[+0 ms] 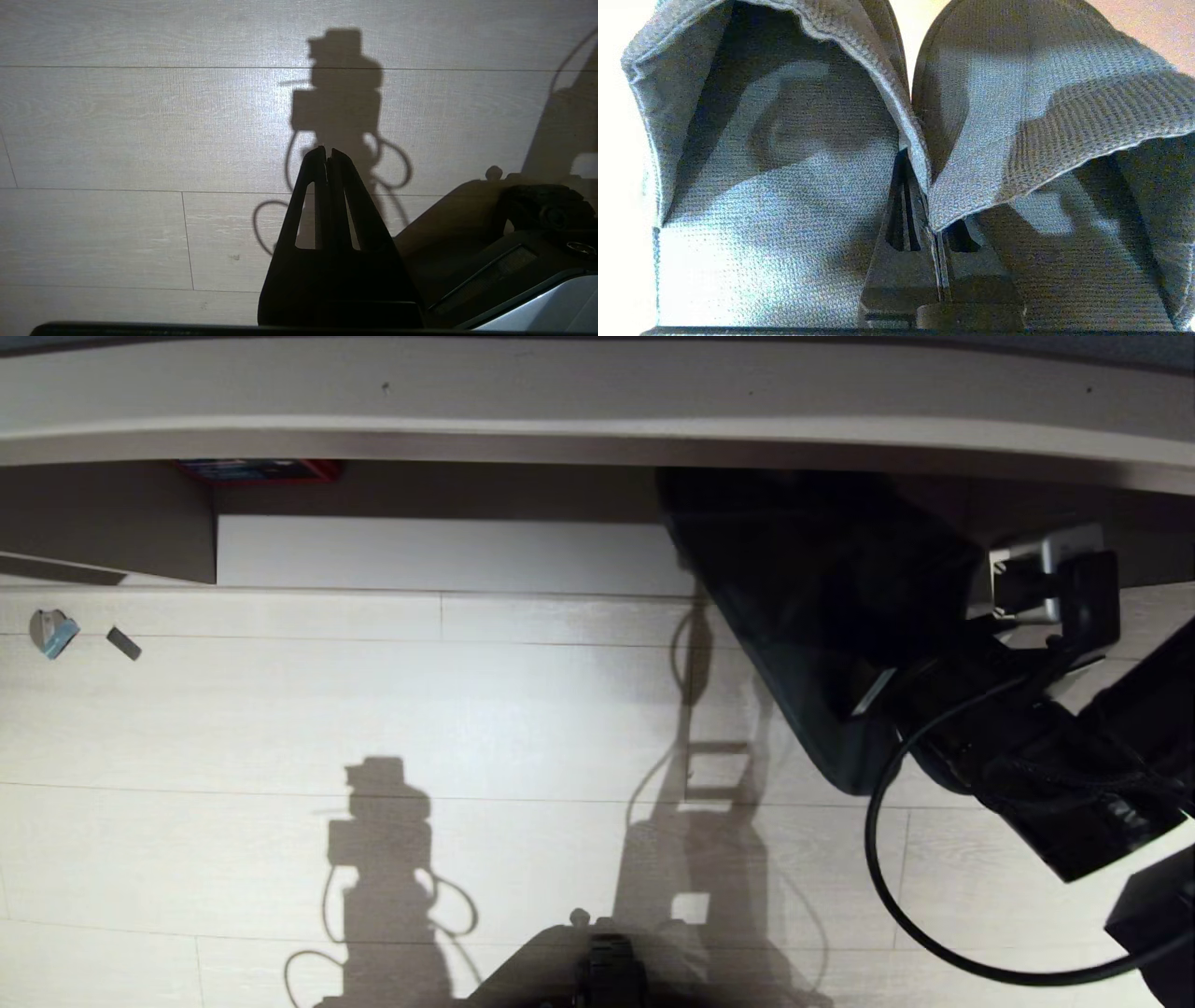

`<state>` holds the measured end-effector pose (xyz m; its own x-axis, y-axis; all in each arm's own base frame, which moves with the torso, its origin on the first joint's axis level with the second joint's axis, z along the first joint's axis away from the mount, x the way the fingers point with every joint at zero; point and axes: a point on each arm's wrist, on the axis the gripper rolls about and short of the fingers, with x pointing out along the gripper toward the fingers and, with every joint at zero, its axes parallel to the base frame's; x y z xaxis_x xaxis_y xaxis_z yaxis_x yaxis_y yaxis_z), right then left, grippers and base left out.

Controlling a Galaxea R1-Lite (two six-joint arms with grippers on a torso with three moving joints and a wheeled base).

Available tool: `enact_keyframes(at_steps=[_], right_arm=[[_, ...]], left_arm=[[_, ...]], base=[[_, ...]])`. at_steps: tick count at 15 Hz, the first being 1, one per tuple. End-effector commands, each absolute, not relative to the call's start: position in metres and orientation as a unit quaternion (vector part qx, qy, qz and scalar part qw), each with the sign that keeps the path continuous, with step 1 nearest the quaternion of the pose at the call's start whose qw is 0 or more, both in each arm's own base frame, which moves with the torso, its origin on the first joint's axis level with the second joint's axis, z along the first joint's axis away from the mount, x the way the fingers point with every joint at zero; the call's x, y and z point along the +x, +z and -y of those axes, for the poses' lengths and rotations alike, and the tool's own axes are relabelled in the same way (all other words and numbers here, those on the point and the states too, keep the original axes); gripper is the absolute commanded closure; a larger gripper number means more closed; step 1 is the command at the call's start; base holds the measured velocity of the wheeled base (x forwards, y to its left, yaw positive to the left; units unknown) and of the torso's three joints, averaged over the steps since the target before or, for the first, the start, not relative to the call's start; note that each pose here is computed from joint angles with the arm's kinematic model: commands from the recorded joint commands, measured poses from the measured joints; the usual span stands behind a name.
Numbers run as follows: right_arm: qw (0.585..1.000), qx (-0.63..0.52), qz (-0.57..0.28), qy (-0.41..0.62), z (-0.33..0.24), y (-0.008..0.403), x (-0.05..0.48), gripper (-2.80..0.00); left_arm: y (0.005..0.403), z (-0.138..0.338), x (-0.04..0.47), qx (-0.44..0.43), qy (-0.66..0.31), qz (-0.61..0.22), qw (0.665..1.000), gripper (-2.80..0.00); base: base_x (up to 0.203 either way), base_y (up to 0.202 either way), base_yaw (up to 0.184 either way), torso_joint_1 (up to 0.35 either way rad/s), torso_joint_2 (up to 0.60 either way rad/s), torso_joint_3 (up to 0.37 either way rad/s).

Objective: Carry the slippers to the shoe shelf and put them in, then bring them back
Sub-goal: Place the slippers on the floor

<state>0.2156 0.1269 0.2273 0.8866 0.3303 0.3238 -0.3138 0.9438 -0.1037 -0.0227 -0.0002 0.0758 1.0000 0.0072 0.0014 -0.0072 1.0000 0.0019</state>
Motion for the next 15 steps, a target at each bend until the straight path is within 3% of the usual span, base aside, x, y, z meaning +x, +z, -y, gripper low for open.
enact_keyframes(at_steps=[1,8,12,15], right_arm=[[0.969,-0.021,0.177,0.170,-0.114,0.234,0.189,0.00],[0.971,-0.023,0.156,0.180,-0.058,0.245,0.098,0.00],[0.977,-0.025,0.100,0.187,-0.019,0.238,0.038,0.00],[0.988,-0.023,0.103,0.115,-0.002,0.249,0.014,0.00]], left_arm=[[0.076,0.000,-0.023,0.001,0.004,0.001,1.000,0.00],[0.076,0.000,-0.023,0.002,0.004,0.001,1.000,0.00],[0.076,0.000,-0.023,0.002,0.004,0.001,1.000,0.00],[0.076,0.000,-0.023,0.002,0.004,0.000,1.000,0.00]], base=[[0.000,0.000,0.000,0.000,0.00,0.000],[0.000,0.000,0.000,0.000,0.00,0.000],[0.000,0.000,0.000,0.000,0.00,0.000],[0.000,0.000,0.000,0.000,0.00,0.000]])
